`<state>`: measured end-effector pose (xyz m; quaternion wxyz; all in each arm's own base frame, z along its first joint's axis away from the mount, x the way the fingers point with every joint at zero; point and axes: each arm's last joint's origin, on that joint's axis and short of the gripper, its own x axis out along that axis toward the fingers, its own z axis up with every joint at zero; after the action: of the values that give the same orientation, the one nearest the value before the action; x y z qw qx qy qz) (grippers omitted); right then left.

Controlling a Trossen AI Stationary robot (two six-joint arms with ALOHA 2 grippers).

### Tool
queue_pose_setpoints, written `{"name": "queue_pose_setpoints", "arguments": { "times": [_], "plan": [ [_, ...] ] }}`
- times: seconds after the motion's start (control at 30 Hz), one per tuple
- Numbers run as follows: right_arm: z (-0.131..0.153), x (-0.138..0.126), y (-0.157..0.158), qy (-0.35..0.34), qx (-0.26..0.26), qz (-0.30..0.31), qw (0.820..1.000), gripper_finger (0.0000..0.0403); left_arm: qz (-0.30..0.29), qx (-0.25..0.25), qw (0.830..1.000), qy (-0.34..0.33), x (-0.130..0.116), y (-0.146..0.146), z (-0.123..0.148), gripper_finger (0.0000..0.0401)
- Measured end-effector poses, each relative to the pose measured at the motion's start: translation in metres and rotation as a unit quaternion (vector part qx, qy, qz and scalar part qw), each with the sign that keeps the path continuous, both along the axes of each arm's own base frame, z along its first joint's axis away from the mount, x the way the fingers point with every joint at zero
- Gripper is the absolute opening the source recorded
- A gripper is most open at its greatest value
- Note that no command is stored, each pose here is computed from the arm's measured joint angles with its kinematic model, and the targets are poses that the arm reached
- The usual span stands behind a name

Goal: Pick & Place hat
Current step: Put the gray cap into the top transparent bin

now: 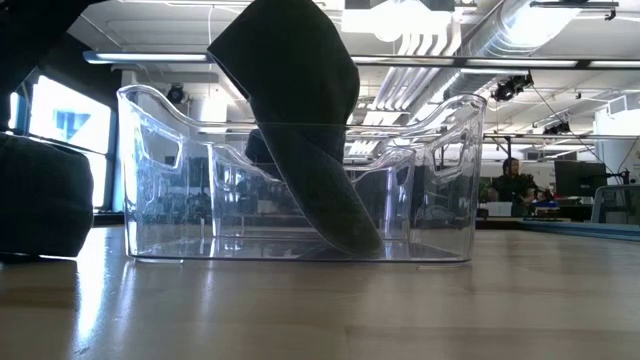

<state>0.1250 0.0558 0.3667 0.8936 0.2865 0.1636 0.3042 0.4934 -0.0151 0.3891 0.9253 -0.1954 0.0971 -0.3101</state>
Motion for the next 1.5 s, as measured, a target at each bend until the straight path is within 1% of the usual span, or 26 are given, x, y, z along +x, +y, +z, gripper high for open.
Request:
{"name": "queue_pose_setpoints", "arguments": {
  "times": [0.17,0.33,0.4,0.5,0.6,0.67,0.8,0.87,0.9,0.93,1.03,1.1,1.2,1.33,1.43,1.5],
  "plan": [
    [0.0,0.0,0.0,0.0,0.0,0.002,1.0,0.0005,-0.047,-0.018,0.999,0.015,-0.002,-0.005,0.0,0.0289],
    [0.0,0.0,0.0,0.0,0.0,0.002,1.0,0.0004,-0.052,-0.016,0.998,0.014,-0.002,-0.012,0.0,0.0289],
    [0.0,0.0,0.0,0.0,0.0,0.002,1.0,0.0007,-0.041,-0.012,0.999,0.015,-0.002,-0.014,-0.001,0.0287],
    [0.0,0.0,0.0,0.0,0.0,0.002,1.0,0.0005,-0.025,0.005,1.0,0.002,-0.001,-0.016,-0.001,0.0267],
    [0.0,0.0,0.0,0.0,0.0,0.002,1.0,0.0003,-0.02,0.02,1.0,-0.01,-0.001,-0.017,-0.001,0.0225],
    [0.0,0.0,0.0,0.0,0.0,0.002,1.0,0.0006,-0.021,0.03,0.999,-0.018,-0.001,-0.017,-0.001,0.0185],
    [0.0,0.0,0.0,0.0,0.001,0.008,1.0,0.0011,-0.022,0.048,0.998,-0.035,-0.001,-0.016,-0.001,0.0087],
    [0.0,-0.001,0.001,0.006,0.008,0.018,1.0,0.0012,-0.037,0.051,0.997,-0.05,-0.001,-0.017,0.001,0.0031],
    [0.0,-0.001,0.001,0.014,0.017,0.023,1.0,0.0011,-0.045,0.051,0.996,-0.058,-0.002,-0.017,0.003,0.0017],
    [0.0,-0.001,0.001,0.023,0.027,0.025,0.999,0.0011,-0.052,0.049,0.995,-0.065,-0.002,-0.017,0.004,0.0012],
    [0.0,-0.002,0.002,0.044,0.051,0.037,0.997,0.0024,-0.062,0.044,0.995,-0.071,-0.002,-0.019,0.006,0.0021],
    [0.0,-0.002,0.003,0.053,0.058,0.053,0.996,0.0045,-0.063,0.043,0.995,-0.068,-0.002,-0.019,0.005,0.0018],
    [-0.003,-0.004,0.003,0.064,0.05,0.069,0.994,0.0083,-0.068,0.032,0.996,-0.058,-0.002,-0.018,0.005,0.0004],
    [-0.006,-0.005,0.004,0.055,0.017,0.106,0.993,0.0122,-0.095,0.021,0.994,-0.056,-0.007,-0.019,0.01,0.0006],
    [-0.012,-0.004,0.005,0.047,-0.026,0.119,0.991,0.0132,-0.111,0.015,0.992,-0.054,-0.008,-0.02,0.011,0.0002],
    [-0.017,-0.003,0.005,0.033,-0.068,0.129,0.989,0.0133,-0.112,0.002,0.993,-0.04,-0.008,-0.02,0.011,0.0002]
  ]
}}
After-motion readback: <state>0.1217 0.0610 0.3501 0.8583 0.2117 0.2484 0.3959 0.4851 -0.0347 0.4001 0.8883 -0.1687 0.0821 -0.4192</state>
